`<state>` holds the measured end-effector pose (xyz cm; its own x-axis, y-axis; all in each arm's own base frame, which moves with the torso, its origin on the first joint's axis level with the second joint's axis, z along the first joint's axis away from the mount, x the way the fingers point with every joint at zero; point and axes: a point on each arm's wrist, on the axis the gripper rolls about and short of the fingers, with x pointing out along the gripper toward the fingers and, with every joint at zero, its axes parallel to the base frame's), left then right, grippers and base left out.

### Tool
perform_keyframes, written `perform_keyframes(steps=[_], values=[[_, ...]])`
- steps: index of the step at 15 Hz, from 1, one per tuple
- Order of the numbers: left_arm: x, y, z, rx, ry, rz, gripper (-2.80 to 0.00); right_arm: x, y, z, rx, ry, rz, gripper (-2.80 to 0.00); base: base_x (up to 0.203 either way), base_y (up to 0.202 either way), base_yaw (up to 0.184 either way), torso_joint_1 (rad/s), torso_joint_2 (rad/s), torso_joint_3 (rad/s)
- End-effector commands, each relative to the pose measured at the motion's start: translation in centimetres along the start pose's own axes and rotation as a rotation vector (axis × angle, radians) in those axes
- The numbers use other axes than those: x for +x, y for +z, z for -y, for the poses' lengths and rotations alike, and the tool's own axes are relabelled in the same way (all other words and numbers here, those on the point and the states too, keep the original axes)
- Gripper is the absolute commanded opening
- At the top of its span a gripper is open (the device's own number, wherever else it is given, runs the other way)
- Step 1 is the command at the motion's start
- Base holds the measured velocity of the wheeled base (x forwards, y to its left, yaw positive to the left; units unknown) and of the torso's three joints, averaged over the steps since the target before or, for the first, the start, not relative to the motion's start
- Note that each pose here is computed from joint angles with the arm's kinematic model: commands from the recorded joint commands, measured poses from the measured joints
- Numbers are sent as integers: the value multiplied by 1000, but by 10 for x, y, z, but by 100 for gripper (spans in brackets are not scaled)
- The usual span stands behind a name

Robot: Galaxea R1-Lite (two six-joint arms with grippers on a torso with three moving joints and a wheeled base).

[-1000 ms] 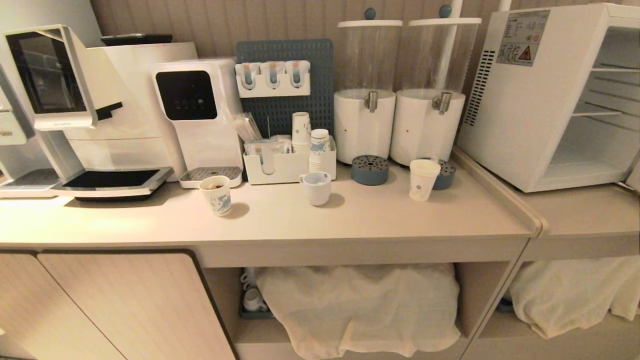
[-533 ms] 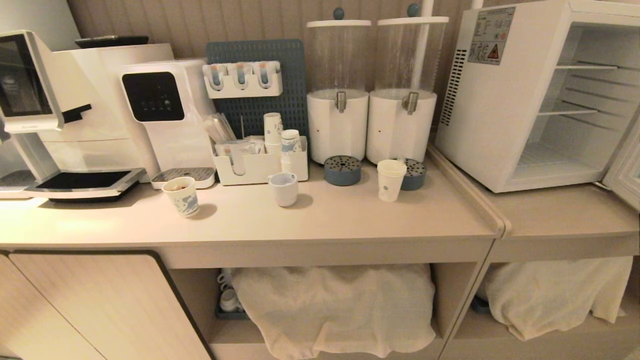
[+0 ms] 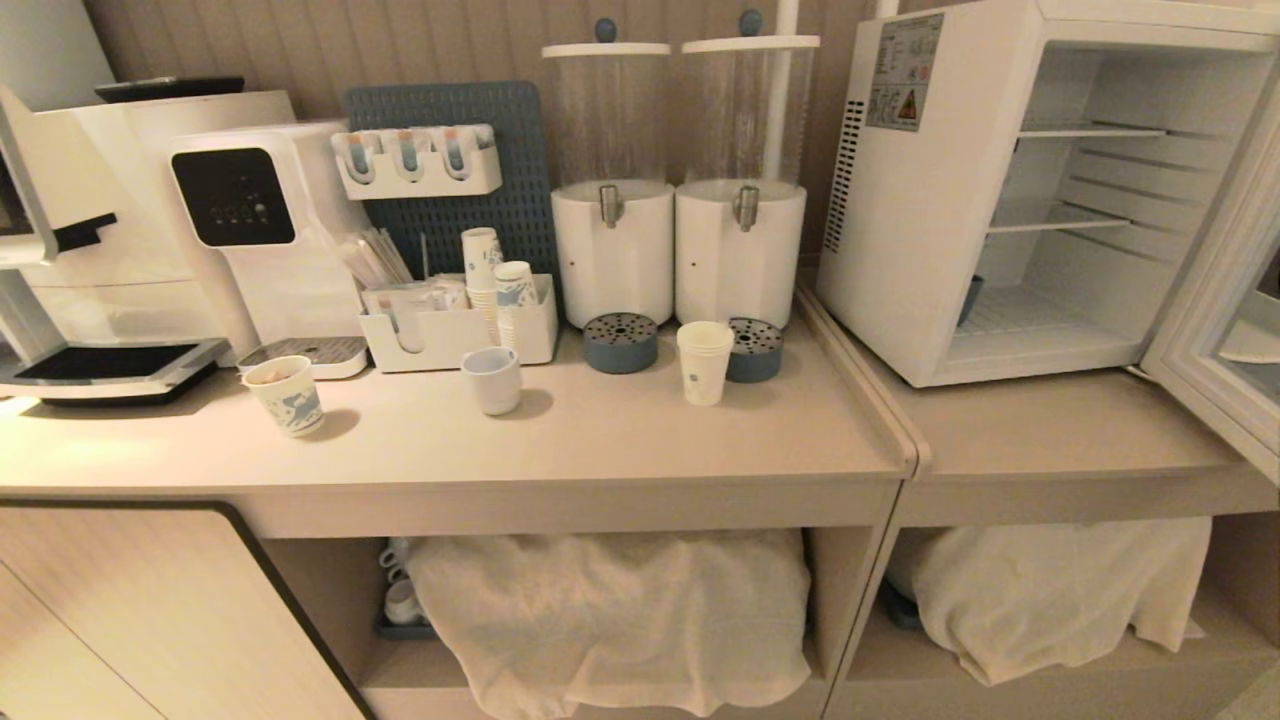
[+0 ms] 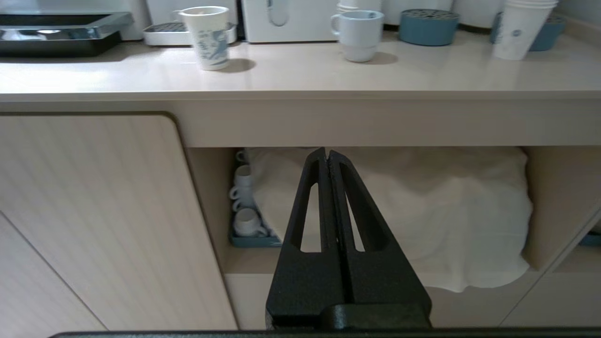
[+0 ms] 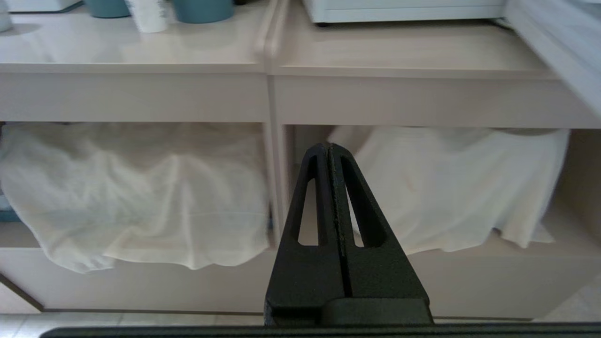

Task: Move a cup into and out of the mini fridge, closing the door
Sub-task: Close the freezer door

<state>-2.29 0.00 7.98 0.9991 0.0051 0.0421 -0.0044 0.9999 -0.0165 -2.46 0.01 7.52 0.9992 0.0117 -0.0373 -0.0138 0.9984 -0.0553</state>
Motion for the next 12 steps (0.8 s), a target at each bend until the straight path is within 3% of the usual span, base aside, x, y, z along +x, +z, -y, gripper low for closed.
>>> perform_keyframes(steps=[1,12], values=[[1,-6,0,1,1,-19,-280,0,0,0,-1,1,0,-280,0,-192,0,7,7,2],[1,-6,0,1,1,-19,-280,0,0,0,-1,4,-11,-280,0,-194,-1,3,1,3]])
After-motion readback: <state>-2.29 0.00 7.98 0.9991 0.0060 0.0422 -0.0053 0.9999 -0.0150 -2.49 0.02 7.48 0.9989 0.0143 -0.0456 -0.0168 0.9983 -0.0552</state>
